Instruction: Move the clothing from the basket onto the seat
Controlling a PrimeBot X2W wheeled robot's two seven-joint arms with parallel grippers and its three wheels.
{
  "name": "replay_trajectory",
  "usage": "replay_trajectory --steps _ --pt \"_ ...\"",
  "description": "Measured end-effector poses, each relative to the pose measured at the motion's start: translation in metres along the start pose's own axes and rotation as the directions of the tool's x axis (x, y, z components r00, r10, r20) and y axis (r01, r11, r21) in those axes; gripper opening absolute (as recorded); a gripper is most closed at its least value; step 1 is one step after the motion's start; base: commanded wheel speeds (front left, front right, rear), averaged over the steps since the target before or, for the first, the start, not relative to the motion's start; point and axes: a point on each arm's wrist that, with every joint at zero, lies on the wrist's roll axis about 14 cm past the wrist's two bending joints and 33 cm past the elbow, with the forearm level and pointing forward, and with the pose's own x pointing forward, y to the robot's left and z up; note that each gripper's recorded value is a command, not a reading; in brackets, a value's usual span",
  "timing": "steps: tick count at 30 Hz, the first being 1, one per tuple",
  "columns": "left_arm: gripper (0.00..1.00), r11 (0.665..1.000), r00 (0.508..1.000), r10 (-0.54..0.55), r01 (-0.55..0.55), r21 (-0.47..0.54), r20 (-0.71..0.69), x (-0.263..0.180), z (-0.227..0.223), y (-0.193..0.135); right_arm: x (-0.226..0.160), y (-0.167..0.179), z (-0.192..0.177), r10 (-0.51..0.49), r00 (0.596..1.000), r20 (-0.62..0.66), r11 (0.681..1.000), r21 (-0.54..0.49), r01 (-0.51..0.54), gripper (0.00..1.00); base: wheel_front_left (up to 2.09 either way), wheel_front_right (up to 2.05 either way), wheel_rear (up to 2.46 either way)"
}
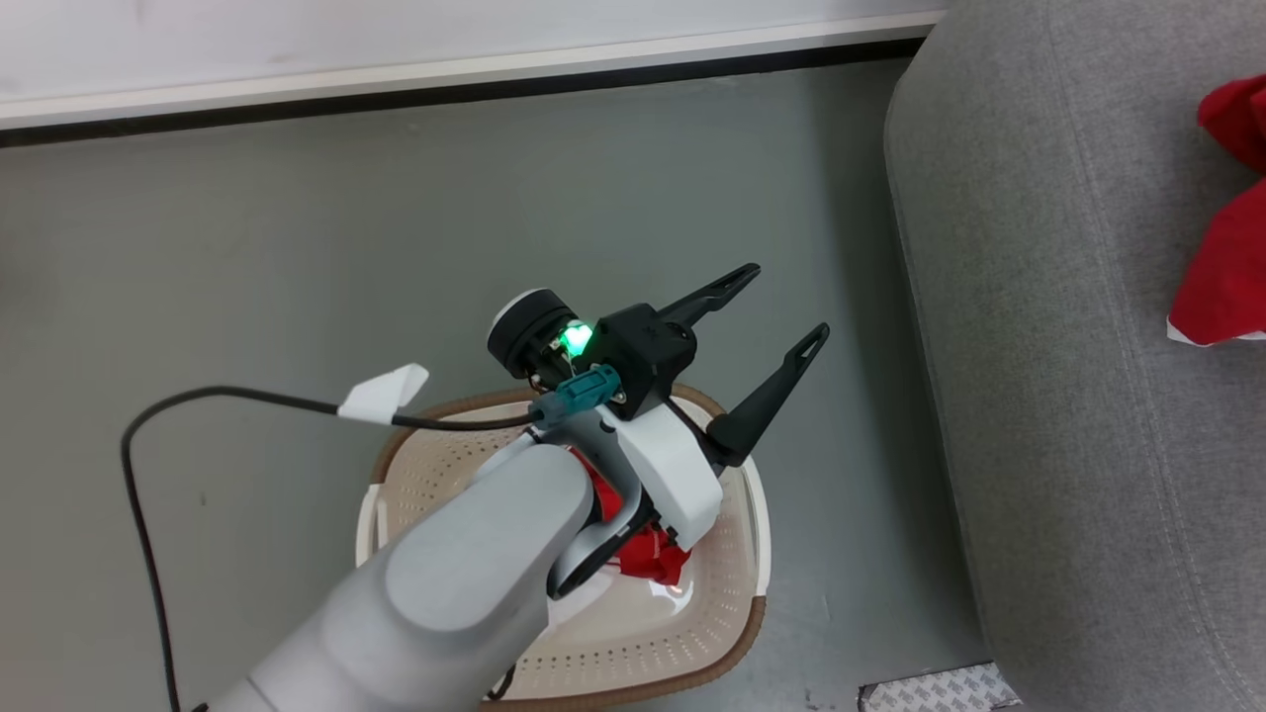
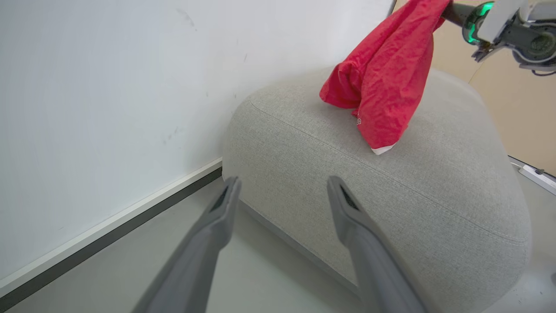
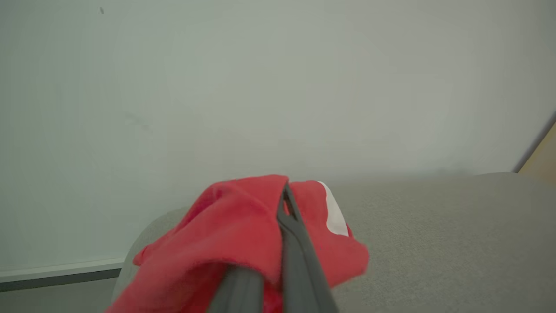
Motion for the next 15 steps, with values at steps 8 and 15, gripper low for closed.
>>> replay_trajectory --steps 8,15 --pt "1.0 1.0 1.0 0.014 -0.014 0.007 0.025 -0.001 0.006 0.003 -0.015 -0.004 -0.057 -0.013 0.976 -0.217 1.0 -0.003 0.013 0.0 0.0 0.0 0.0" --pt "1.0 1.0 0.999 0.013 -0.014 0.012 0.046 0.0 0.011 0.002 -0.039 -0.008 -0.103 -0.012 0.876 -0.482 1.0 -0.028 -0.002 0.07 0.0 0.0 0.0"
